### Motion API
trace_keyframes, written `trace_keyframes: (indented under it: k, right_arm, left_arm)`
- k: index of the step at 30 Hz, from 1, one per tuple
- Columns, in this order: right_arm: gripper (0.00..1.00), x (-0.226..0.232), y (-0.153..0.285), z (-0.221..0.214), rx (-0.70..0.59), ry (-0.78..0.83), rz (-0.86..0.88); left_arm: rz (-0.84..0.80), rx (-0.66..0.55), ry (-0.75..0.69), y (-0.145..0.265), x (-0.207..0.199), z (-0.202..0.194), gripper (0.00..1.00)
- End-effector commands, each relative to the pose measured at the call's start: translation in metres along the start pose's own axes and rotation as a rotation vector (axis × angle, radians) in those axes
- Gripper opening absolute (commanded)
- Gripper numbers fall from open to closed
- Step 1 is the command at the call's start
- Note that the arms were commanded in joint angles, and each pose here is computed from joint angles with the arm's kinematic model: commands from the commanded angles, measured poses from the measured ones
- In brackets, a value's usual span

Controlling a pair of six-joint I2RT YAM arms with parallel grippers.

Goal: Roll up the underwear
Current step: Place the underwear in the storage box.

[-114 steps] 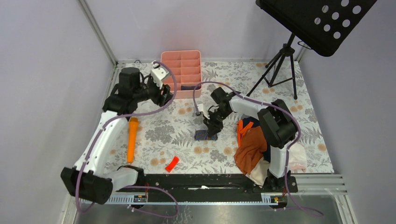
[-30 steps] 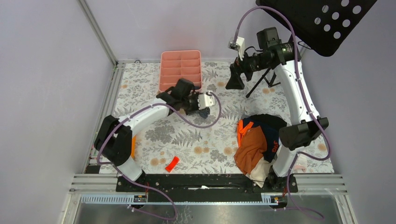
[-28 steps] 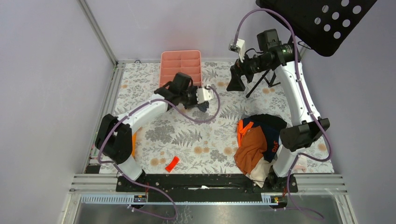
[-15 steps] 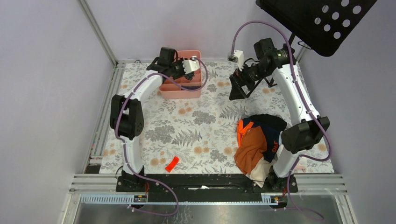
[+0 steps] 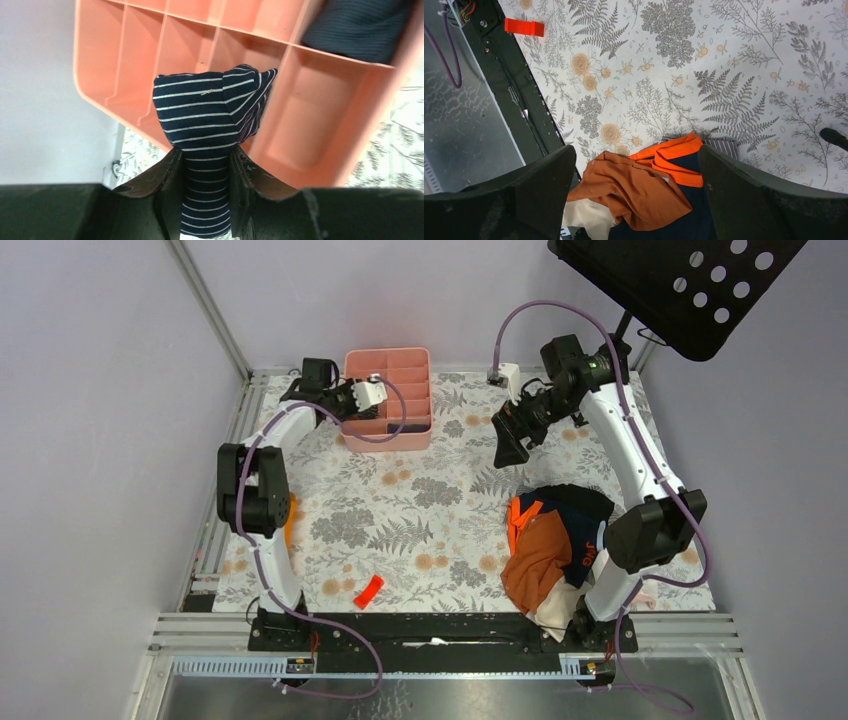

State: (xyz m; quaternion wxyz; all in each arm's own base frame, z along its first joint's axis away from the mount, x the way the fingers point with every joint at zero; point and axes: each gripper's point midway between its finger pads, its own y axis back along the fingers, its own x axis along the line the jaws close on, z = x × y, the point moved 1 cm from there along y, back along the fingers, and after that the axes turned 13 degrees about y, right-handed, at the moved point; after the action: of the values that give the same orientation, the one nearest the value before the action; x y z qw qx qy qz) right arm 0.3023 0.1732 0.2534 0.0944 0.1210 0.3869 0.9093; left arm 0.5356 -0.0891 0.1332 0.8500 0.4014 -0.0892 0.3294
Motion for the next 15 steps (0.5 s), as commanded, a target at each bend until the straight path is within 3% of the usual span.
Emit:
trace_keyframes:
  k: [1, 8, 15]
  right_arm:
    - [1.00, 0.010, 0.008, -0.002, 0.004, 0.017, 0.000]
    - [1.00, 0.011, 0.003, -0.006, 0.012, -0.002, 0.024]
    - [1.00, 0.015, 0.002, -0.010, 0.019, -0.011, 0.035]
  left_arm:
    - [-0.007, -0.139, -0.063, 0.028, -0.003, 0.045, 0.00]
    - [-0.080, -0.143, -0.042, 0.030, -0.031, 0.041, 0.00]
    - [-0.110, -0.067, -0.077, 0.026, -0.047, 0.020, 0.00]
